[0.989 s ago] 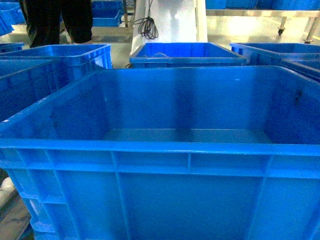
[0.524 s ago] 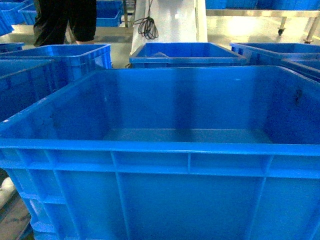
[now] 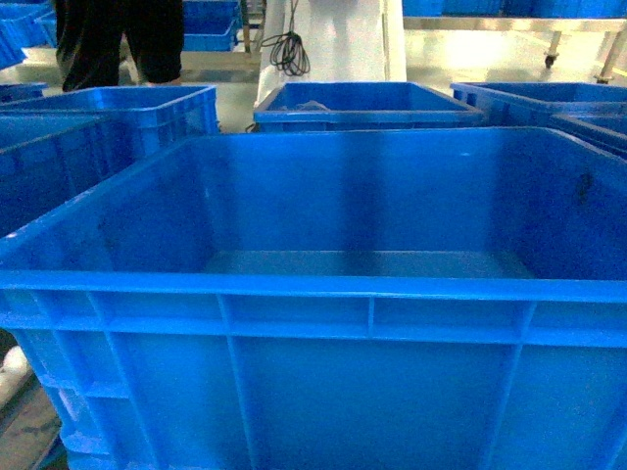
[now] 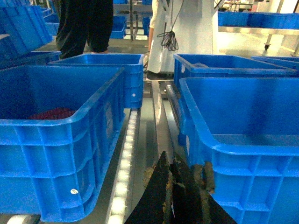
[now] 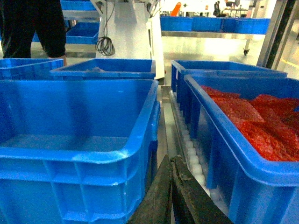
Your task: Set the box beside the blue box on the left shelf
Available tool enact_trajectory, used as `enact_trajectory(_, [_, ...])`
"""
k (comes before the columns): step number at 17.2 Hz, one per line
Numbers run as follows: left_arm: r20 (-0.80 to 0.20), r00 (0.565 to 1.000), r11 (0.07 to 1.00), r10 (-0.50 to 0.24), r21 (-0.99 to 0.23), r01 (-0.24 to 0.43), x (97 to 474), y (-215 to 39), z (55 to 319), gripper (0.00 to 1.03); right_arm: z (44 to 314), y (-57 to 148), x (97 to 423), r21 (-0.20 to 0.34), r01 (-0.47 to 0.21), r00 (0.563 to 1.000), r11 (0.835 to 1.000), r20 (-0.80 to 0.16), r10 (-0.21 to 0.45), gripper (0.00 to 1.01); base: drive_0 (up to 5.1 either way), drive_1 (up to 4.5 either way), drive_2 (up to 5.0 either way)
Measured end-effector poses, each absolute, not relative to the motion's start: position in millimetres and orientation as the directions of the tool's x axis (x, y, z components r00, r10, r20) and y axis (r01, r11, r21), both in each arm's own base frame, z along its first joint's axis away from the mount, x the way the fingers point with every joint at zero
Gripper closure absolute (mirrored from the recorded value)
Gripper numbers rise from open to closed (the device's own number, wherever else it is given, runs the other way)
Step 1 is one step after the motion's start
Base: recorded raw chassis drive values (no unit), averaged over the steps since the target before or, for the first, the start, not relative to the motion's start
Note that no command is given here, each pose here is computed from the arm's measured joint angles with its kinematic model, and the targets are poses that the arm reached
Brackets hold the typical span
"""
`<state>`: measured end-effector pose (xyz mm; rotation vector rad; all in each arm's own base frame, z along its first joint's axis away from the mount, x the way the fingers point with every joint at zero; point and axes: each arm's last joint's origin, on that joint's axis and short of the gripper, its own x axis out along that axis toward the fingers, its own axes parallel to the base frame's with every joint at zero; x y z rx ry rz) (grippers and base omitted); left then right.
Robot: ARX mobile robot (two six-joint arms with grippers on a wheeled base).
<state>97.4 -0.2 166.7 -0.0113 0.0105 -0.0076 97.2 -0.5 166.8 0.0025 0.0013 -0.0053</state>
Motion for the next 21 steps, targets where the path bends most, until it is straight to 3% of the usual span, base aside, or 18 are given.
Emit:
enact_trajectory(3, [-0.001, 1.000, 1.000, 0.001, -0.011, -0.001, 97.4, 0.0, 167.6, 1.01, 167.2, -0.4, 97.2, 0.002, 0.004, 1.000, 1.000, 0.002, -0.004, 0.99, 0.0, 0.00, 0.0])
enact_trajectory(5, [0.000, 1.000, 1.000, 0.001, -0.011, -0.001, 97.4, 0.0, 167.7, 0.80, 167.2, -0.4, 97.2, 0.002, 0.004, 1.000, 1.000, 0.002, -0.004, 0.75, 0.0, 0.00, 0.0])
enact_trajectory(6, [0.000, 1.000, 1.000, 0.001, -0.011, -0.001, 97.4, 0.0, 167.7, 0.54, 167.2, -0.4, 97.2, 0.002, 0.004, 1.000, 1.000, 0.002, -0.004, 0.49, 0.0, 0.00, 0.0])
enact_trajectory(7, [0.000, 1.000, 1.000, 0.001, -0.011, -0.001, 97.4, 0.0, 167.7, 0.18, 167.2, -0.4, 97.2, 0.002, 0.004, 1.000, 1.000, 0.002, -0.004, 0.12, 0.0, 0.00, 0.0])
enact_trajectory(8, [0.000, 1.000, 1.000, 0.001, -0.010, -0.001, 97.4, 0.0, 167.7, 0.05, 167.2, -0.4, 97.2, 0.002, 0.004, 1.000, 1.000, 0.002, -0.004, 0.03, 0.0, 0.00, 0.0])
enact_trajectory(21, [0.000, 1.000, 1.000, 0.001, -0.010, -0.001, 97.4, 0.0, 167.7, 0.05, 167.2, -0.4, 97.2, 0.002, 0.004, 1.000, 1.000, 0.002, -0.004, 0.03, 0.0, 0.00, 0.0])
